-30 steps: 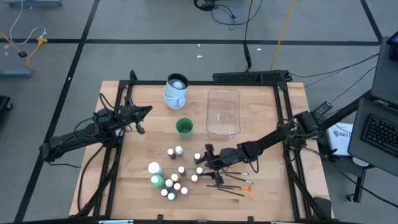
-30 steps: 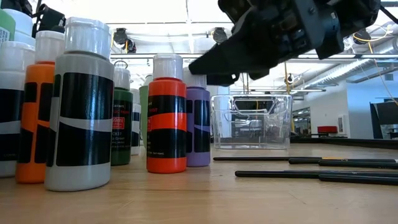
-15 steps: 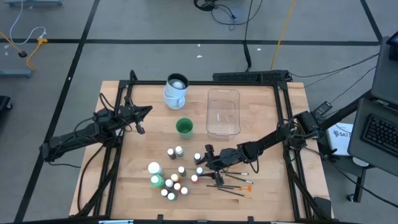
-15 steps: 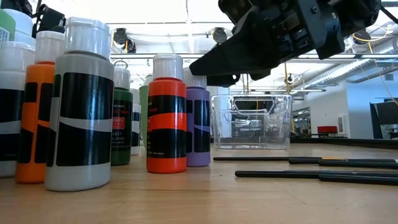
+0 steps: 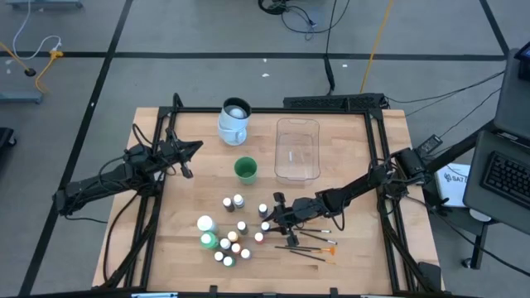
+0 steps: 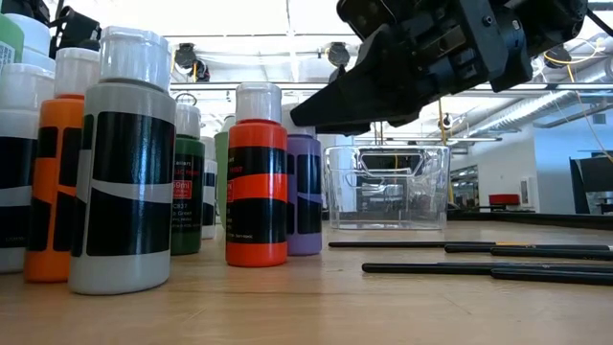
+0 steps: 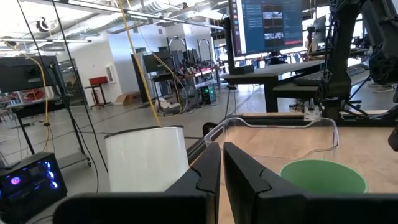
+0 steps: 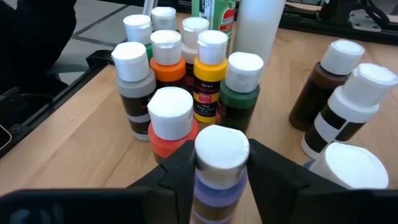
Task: Pick & Place Paint Supplies
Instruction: Put the purple paint bottle into the transparent bin
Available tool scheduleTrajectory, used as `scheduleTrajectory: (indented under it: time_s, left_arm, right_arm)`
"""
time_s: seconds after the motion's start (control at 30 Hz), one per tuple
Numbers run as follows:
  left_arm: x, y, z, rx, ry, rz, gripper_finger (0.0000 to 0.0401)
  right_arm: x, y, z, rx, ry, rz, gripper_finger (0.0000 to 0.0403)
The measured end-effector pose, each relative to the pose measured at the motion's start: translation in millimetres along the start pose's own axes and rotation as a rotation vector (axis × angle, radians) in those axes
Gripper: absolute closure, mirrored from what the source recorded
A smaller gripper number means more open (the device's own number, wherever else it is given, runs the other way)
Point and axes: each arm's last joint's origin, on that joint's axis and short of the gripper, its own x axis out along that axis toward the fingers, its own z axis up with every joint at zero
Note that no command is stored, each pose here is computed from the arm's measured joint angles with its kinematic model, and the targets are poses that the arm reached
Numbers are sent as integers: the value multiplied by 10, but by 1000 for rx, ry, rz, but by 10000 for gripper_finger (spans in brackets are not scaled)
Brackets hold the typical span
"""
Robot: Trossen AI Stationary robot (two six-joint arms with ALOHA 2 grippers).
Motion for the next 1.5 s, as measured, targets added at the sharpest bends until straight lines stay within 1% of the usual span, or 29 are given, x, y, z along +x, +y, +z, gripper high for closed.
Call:
scheduleTrajectory:
  time_s: [0.17, 0.23, 0.37, 0.53, 0.6, 0.67, 0.73, 0.83, 0.97, 1.07, 1.17, 1.33, 1.4, 1.5]
  left_arm:
    - [0, 0, -1, 6, 0, 0, 375]
    - [0, 0, 0, 6, 0, 0, 375]
    - [0, 0, -1, 6, 1, 0, 375]
    - [0, -1, -8, 11, 7, -1, 375]
    - [0, -1, -8, 11, 8, -1, 375]
    - [0, -1, -8, 7, 8, 0, 375]
    - [0, -1, -8, 7, 8, 0, 375]
    - [0, -3, -19, 7, 19, -2, 375]
    - [0, -4, -27, 3, 27, -4, 375]
    - [-1, -7, -45, -4, 46, -7, 375]
    - [-2, -11, -64, -9, 66, -10, 375]
    - [-3, -13, -73, -20, 76, -12, 375]
    - [-3, -12, -73, -32, 75, -11, 375]
    - [-2, -12, -72, -49, 74, -10, 375]
  right_arm:
    - [0, -1, 48, -7, -37, 1, 293]
    - [-47, -2, 130, -8, -54, 0, 293]
    - [-255, -9, 414, -8, -127, 0, 287]
    - [-655, -46, 813, -70, -200, -21, 292]
    - [-842, -105, 1005, -105, -239, -92, 292]
    - [-1033, -206, 1168, -125, -280, -230, 292]
    - [-1187, -351, 1247, -126, -299, -354, 289]
    - [-1316, -653, 1231, -84, -256, -466, 289]
    - [-1399, -1087, 1092, 4, -160, -601, 292]
    - [-1377, -1364, 971, 49, -116, -682, 289]
    - [-1359, -1574, 815, 75, -53, -738, 288]
    - [-1306, -1823, 575, 129, 24, -797, 292]
    - [-1291, -1868, 491, 141, 53, -784, 289]
    - [-1297, -1928, 441, 165, 45, -755, 287]
